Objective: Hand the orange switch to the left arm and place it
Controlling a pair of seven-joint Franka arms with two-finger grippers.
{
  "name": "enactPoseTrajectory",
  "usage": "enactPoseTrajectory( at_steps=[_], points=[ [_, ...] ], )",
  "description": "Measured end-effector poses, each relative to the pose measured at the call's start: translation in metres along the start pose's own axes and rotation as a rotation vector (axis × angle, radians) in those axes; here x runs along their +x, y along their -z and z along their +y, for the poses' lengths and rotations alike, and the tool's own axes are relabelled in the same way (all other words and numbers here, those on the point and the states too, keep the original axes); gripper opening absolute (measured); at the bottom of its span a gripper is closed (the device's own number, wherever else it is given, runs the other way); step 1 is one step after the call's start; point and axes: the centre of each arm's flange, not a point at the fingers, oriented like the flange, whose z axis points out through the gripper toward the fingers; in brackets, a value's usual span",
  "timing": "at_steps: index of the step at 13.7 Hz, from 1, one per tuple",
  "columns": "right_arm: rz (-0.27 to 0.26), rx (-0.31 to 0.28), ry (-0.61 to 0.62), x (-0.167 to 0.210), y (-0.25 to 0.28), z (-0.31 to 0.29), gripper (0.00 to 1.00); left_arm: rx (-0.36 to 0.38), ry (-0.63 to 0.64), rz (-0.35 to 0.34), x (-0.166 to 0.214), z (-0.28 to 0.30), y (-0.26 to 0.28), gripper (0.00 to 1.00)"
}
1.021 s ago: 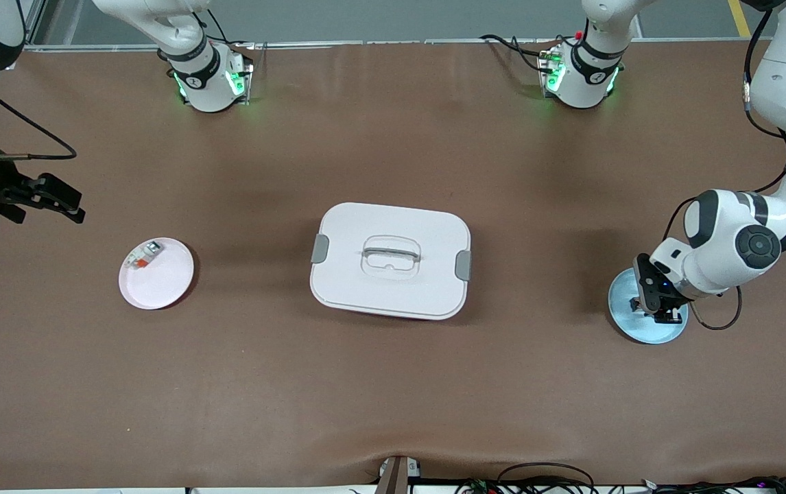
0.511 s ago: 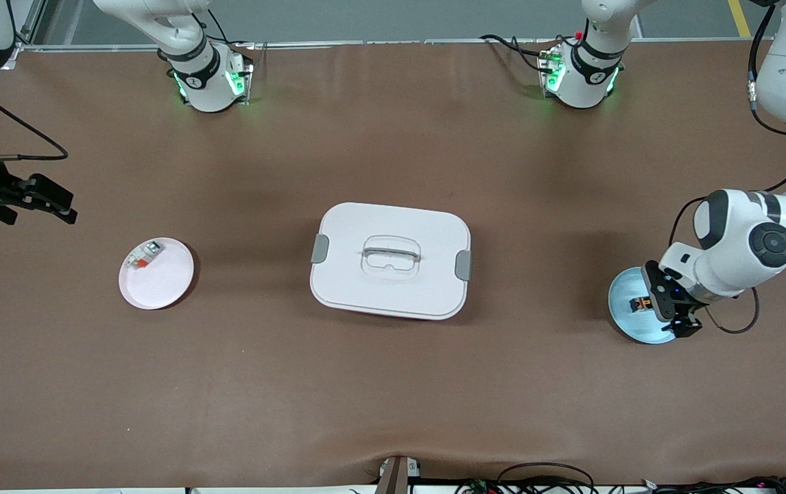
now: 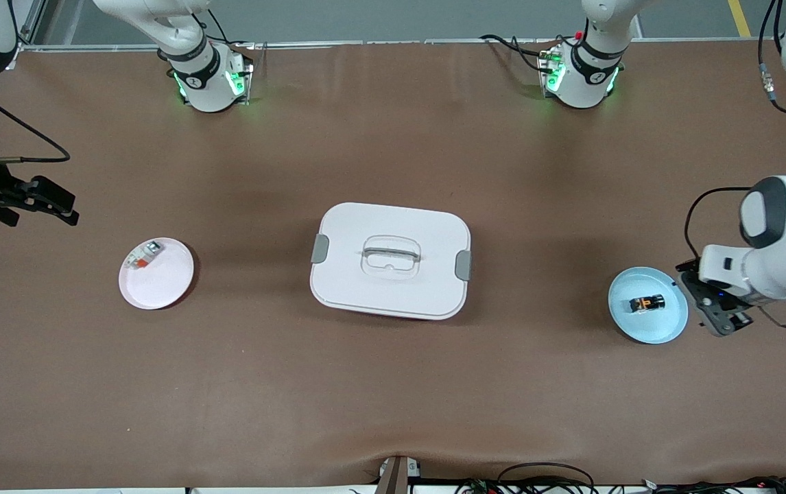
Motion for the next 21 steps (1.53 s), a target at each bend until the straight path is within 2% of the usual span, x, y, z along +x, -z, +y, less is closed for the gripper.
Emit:
enactPoseTrajectory(
  at_steps=[3,6,14,16,19,21],
  points=[
    [0.000,0.000,-0.001,0.000,0.000,0.001,1.00,0.011,0.231,-0.020,0.009,0.004,0.066,1.00],
    [0.003,0.000,-0.003,0.001,0.001,0.002,1.00,-0.007,0.432,0.032,0.019,0.014,0.116,1.00],
    [-0.042,-0.002,-0.008,0.007,0.016,0.005,1.00,0.022,0.852,0.097,0.018,0.022,0.178,1.00],
    [-0.044,-0.002,-0.011,0.009,0.015,0.007,1.00,0.044,0.905,0.104,0.028,0.038,0.203,1.00],
    [-0.045,-0.003,-0.011,0.010,0.014,0.008,1.00,0.102,0.920,0.080,0.044,0.067,0.235,1.00],
    [-0.045,-0.003,-0.010,0.010,0.014,0.007,1.00,0.097,0.946,0.071,0.049,0.089,0.257,1.00]
  ],
)
